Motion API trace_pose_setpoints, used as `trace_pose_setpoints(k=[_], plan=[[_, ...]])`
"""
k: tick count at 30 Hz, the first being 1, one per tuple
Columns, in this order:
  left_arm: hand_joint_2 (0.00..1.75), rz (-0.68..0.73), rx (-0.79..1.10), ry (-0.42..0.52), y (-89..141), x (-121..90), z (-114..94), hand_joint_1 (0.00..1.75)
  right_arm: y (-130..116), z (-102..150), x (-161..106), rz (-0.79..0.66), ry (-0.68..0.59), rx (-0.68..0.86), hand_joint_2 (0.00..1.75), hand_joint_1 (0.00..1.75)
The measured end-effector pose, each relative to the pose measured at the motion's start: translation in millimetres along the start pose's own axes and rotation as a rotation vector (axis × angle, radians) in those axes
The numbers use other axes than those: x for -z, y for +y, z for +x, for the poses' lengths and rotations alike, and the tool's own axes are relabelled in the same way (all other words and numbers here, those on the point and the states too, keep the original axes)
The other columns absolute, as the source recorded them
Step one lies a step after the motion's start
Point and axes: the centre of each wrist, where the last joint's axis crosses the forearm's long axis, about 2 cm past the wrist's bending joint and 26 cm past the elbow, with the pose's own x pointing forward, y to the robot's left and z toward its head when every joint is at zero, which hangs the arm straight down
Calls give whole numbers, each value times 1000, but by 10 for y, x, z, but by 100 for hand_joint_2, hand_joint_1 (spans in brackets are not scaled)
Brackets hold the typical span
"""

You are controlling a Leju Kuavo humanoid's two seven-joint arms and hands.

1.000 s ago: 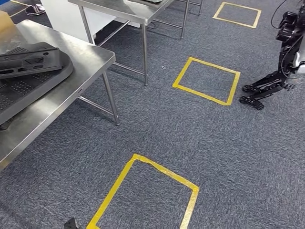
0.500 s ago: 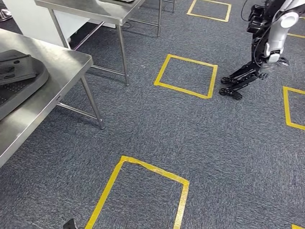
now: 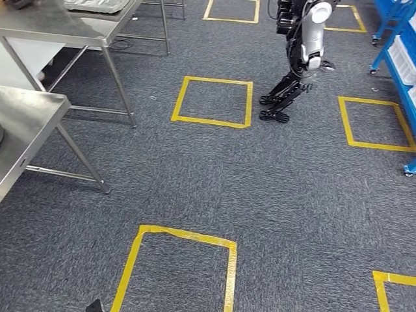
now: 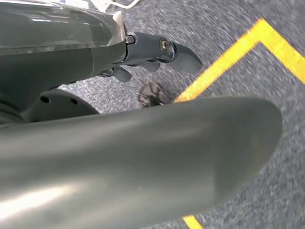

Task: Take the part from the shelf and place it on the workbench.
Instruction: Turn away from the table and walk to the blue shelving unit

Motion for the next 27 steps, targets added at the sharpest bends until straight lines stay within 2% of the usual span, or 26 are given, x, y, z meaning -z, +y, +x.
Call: trace_pose_setpoints(k=[27], plan=[[0, -24, -17, -17, 3, -2, -10, 0, 28, 9, -9, 20, -8, -34, 0, 0]])
